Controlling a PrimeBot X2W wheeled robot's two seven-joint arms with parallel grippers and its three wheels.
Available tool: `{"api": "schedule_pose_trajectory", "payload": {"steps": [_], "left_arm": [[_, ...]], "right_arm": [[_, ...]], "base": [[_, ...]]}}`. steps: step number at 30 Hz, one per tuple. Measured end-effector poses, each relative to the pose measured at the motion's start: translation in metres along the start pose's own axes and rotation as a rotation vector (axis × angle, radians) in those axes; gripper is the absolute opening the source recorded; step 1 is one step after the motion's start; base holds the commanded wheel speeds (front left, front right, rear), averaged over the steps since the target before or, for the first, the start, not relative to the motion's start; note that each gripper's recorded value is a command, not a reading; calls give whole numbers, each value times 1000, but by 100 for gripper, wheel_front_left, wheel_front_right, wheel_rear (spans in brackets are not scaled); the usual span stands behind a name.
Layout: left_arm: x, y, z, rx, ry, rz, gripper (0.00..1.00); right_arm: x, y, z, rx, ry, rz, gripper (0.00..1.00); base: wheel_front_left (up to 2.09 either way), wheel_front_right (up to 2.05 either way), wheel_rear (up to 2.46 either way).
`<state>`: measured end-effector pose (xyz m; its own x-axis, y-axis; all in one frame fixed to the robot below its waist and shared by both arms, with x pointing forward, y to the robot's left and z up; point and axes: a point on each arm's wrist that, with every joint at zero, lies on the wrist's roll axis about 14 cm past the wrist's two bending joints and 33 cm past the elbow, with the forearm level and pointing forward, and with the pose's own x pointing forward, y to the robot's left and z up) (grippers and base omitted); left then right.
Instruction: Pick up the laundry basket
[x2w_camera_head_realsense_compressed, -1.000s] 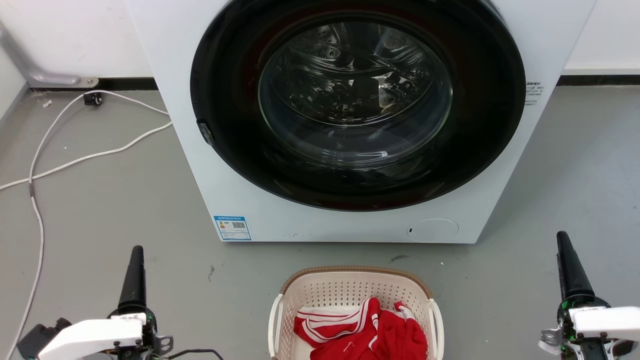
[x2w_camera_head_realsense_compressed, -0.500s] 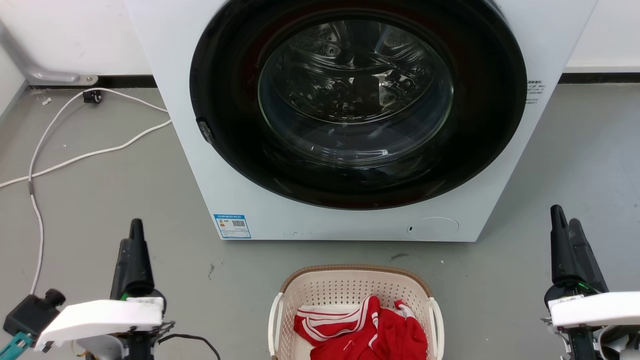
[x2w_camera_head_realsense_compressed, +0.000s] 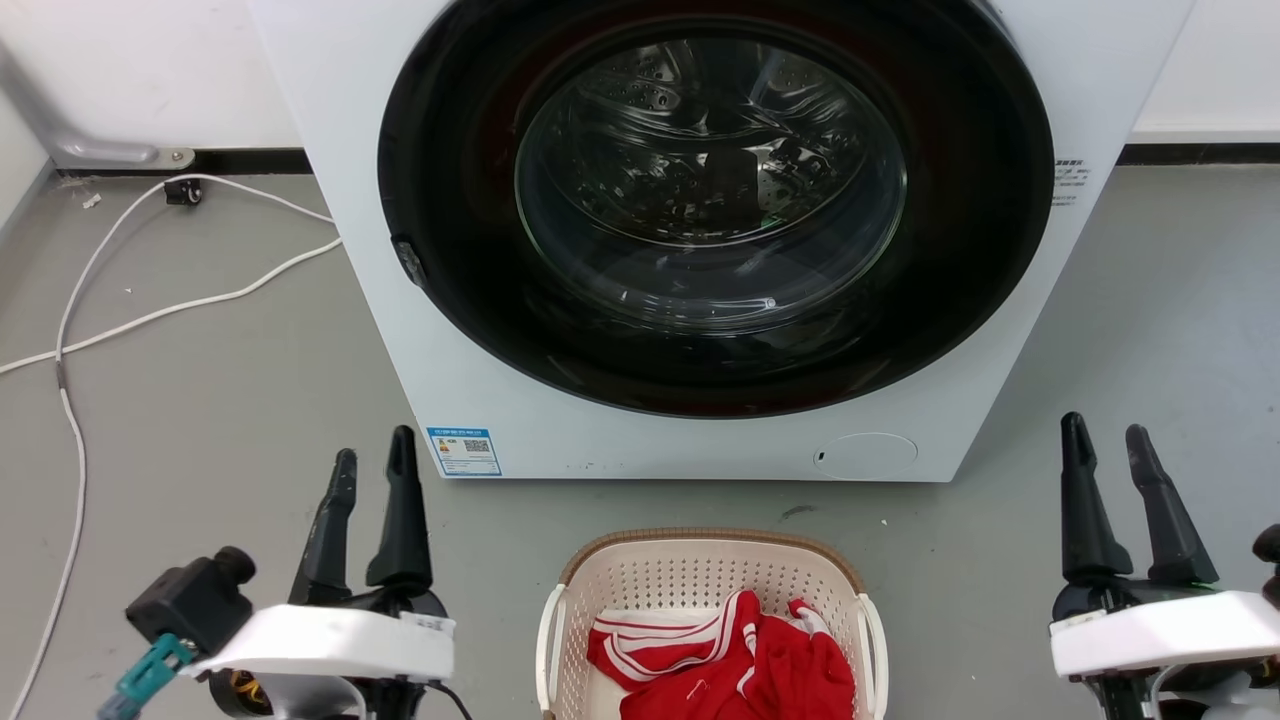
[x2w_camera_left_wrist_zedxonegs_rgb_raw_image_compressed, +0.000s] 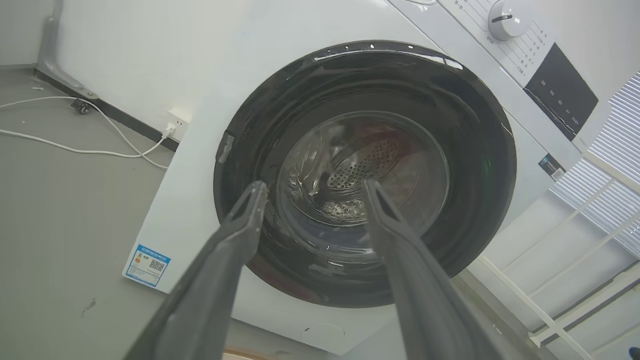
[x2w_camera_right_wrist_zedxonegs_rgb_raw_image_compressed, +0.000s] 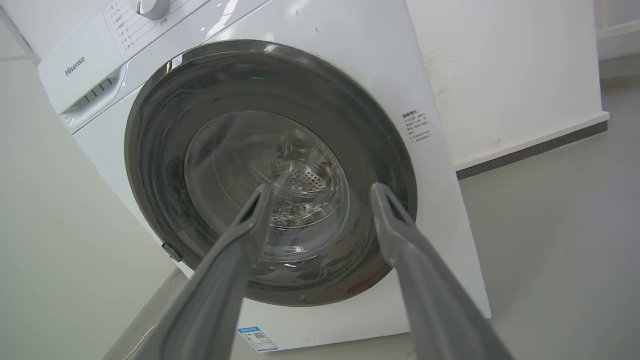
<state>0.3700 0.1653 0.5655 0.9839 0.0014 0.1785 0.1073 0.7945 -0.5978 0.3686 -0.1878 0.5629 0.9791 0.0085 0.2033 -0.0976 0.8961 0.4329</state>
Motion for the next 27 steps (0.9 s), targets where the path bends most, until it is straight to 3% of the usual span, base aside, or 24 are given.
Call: {"api": "schedule_pose_trajectory", "payload": {"steps": [14, 27], "left_arm": [[-8, -28, -19, 262, 32, -108, 100], [-13, -39, -35, 420, 53, -159, 100]], "right_arm": [[-10, 4, -9, -183, 24, 27, 100], [-19, -3, -22, -289, 67, 23, 100]], "base": [[0, 0, 0], [0, 0, 0]]}}
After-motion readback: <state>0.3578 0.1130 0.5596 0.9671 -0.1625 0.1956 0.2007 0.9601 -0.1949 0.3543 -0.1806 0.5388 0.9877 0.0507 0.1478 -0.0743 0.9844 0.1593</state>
